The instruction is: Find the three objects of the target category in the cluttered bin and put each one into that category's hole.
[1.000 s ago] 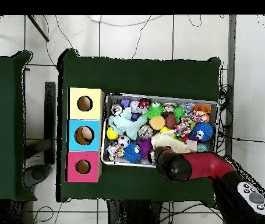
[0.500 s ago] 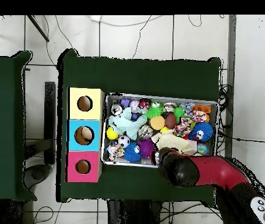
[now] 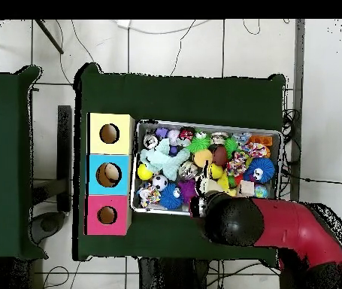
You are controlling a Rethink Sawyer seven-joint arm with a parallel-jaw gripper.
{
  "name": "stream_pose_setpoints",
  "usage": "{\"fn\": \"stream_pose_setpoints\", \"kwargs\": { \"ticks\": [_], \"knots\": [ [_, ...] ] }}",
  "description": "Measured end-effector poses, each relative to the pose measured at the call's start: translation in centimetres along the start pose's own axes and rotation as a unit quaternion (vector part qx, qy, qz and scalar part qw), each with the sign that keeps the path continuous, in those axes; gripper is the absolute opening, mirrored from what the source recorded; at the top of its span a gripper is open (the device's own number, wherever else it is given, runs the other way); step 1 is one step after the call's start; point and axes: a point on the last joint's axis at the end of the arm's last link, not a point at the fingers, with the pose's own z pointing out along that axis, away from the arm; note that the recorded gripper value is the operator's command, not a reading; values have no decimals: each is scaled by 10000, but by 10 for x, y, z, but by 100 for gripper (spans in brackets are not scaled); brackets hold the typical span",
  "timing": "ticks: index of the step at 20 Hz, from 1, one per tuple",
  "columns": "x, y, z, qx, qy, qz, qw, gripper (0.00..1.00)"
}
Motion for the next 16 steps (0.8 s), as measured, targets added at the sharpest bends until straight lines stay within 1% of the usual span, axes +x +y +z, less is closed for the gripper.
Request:
{"fn": "stream_pose_setpoints", "kwargs": {
  "ticks": [2, 5, 6, 7, 13, 14, 16],
  "knots": [
    [-3, 9, -14, 54, 40, -42, 10000, 0],
    [-9, 30, -41, 161, 109, -165, 9997, 0],
    [-10, 33, -44, 170, 111, -179, 9996, 0],
    [-12, 41, -52, 208, 130, -232, 9994, 0],
    [-22, 61, -86, 366, 172, -377, 9985, 0],
    [-25, 65, -97, 415, 163, -399, 9982, 100],
    [-27, 66, -101, 407, 127, -380, 9984, 100]
  ]
}}
